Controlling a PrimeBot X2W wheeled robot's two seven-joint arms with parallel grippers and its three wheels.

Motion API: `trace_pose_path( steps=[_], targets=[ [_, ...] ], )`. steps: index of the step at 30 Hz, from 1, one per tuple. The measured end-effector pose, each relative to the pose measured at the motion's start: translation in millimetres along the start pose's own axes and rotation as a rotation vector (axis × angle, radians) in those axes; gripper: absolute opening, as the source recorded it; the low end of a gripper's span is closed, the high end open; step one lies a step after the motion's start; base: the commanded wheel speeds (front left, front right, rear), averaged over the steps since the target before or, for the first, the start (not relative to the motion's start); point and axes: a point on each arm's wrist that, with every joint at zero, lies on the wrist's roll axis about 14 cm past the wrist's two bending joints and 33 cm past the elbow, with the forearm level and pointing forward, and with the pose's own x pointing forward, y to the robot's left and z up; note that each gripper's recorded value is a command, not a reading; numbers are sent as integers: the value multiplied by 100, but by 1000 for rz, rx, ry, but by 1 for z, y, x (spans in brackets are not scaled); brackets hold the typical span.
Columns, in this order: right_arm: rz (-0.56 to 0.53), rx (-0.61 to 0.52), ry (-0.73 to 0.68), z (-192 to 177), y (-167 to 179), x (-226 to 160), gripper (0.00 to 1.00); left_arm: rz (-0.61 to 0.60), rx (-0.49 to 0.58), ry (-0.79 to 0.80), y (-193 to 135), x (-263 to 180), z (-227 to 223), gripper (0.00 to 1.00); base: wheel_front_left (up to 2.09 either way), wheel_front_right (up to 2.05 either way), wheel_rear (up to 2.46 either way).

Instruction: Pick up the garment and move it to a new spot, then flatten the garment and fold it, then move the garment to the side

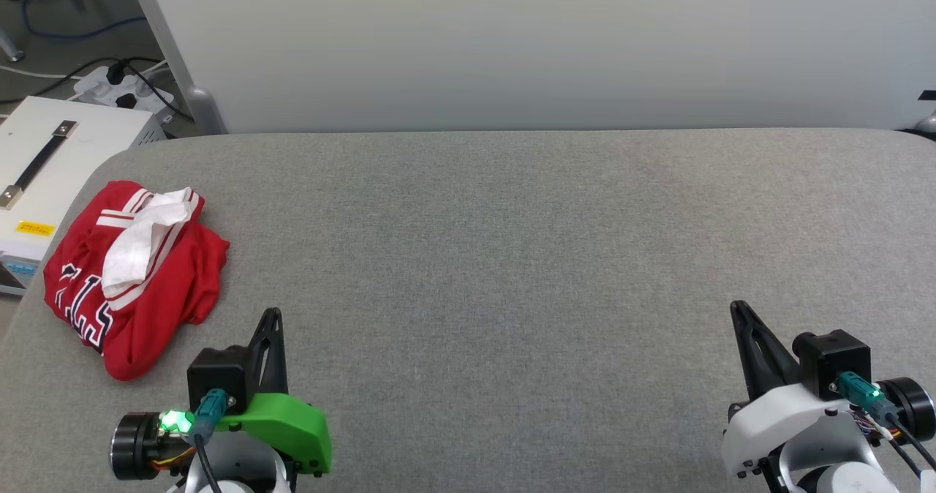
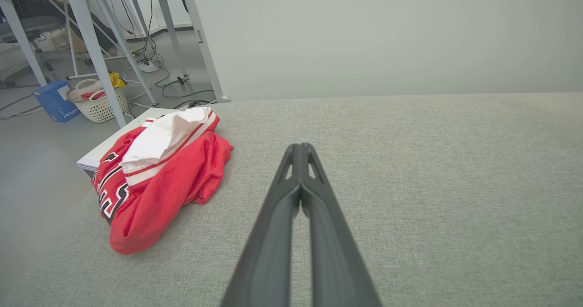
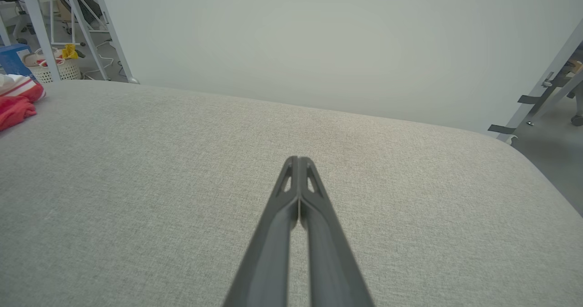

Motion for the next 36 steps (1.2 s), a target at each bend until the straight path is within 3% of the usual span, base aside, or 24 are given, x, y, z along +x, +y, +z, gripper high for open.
trace_pose_path(
  steps=[27,28,36],
  targets=[
    [0,0,0,0,0,0,0,0,0,0,0,0,0,0,0,0,0],
    [0,0,0,0,0,0,100,0,0,0,0,0,0,100,0,0,0],
    [-3,4,0,0,-1,0,100,-2,0,1,0,0,-1,100,0,0,0]
  ],
)
